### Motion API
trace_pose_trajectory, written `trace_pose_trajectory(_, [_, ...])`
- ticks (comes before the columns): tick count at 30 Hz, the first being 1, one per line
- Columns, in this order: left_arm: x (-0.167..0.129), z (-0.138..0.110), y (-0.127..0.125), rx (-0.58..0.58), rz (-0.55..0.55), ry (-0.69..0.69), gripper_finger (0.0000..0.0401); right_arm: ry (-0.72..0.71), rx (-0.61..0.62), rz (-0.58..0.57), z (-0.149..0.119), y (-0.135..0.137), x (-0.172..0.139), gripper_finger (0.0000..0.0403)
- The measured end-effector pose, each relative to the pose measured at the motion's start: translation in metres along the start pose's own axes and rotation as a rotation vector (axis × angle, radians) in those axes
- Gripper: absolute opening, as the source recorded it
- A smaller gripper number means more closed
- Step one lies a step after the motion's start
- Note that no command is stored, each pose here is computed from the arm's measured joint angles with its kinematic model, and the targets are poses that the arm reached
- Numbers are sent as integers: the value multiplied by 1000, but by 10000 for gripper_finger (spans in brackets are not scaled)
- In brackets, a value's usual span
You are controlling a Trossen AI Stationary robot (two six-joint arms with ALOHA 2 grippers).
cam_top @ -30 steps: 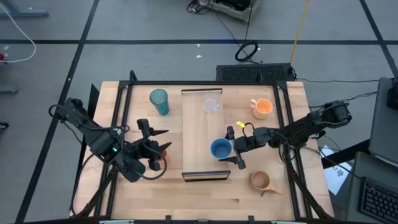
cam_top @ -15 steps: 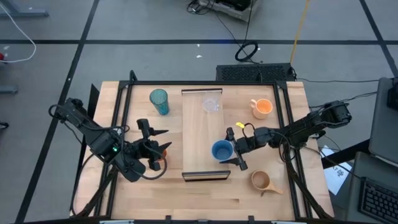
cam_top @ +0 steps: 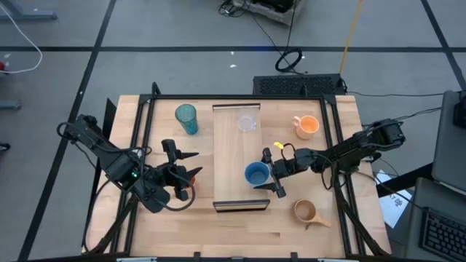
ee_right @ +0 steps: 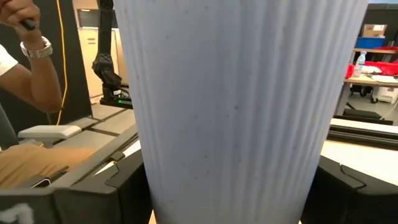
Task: Stack small to large cups/mugs on shelf
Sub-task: Put the light blue cup on the shelf
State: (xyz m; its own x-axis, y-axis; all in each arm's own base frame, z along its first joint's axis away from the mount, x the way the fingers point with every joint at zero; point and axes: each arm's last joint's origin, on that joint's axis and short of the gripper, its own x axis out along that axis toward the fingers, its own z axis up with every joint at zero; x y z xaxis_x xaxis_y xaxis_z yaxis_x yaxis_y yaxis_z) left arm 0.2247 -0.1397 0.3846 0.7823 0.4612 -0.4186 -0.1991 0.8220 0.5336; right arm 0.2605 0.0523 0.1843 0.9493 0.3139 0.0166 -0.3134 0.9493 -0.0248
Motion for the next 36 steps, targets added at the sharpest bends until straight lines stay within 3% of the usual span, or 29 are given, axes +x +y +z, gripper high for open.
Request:
trace_pose_trajectory(18, [6, 5, 3, 1, -12, -14, 223, 33, 41, 5, -9, -5, 2, 286])
trace_pose_trajectory(26, [6, 5, 3, 2, -13, -14, 223, 36, 78, 20, -10, -9, 1, 314])
trace_pose_trajectory(36, [6, 5, 3, 2, -13, -14, 223, 37, 120, 58, -9, -8, 1, 318])
